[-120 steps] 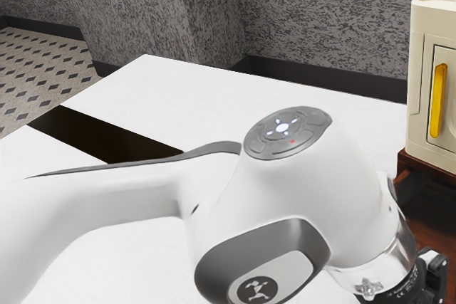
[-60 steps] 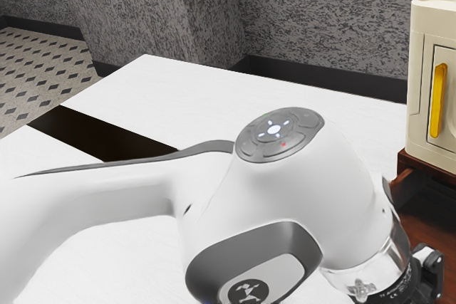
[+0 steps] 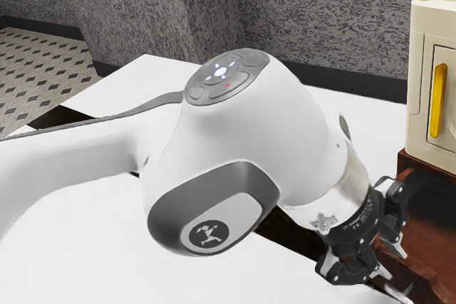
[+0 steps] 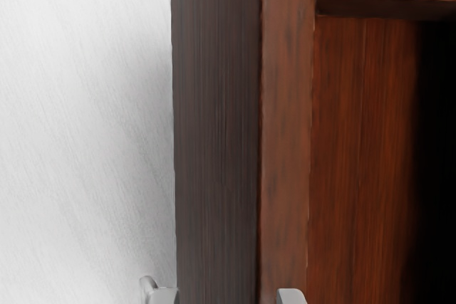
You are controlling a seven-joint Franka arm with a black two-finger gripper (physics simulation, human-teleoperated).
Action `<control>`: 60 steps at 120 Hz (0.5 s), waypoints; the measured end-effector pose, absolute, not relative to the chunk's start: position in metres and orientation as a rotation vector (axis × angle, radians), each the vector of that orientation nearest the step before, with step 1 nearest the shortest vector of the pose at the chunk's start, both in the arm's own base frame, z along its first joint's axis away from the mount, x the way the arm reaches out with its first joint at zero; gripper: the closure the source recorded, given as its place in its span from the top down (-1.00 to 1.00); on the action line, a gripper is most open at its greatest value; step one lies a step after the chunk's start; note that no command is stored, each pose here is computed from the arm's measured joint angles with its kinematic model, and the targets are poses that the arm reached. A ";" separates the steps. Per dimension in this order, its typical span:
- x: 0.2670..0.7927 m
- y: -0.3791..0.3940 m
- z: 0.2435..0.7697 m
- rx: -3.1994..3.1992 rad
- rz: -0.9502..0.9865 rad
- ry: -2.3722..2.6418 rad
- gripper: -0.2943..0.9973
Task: Pull the drawer handle with one arm to open the drawer
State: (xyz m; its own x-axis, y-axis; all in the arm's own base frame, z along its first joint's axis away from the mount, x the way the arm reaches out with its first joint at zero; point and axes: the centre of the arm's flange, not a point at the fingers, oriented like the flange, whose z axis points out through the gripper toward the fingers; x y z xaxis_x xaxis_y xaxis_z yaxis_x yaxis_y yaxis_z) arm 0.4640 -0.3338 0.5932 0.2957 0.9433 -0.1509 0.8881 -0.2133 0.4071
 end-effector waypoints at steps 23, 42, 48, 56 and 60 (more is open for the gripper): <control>0.473 -0.299 0.728 2.057 0.303 1.624 -0.21; 0.489 -0.148 0.782 1.961 0.289 1.963 0.19; 0.492 -0.102 0.770 1.937 0.242 2.092 0.26; 0.493 -0.071 0.748 1.955 0.165 2.203 0.34; 0.492 -0.066 0.736 1.979 0.125 2.236 0.37</control>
State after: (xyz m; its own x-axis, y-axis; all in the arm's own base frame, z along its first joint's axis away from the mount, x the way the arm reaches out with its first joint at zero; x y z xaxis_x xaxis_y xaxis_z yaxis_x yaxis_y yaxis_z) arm 0.4916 -0.0660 0.7360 -0.1167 0.9914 -0.0592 0.9786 0.1249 0.1633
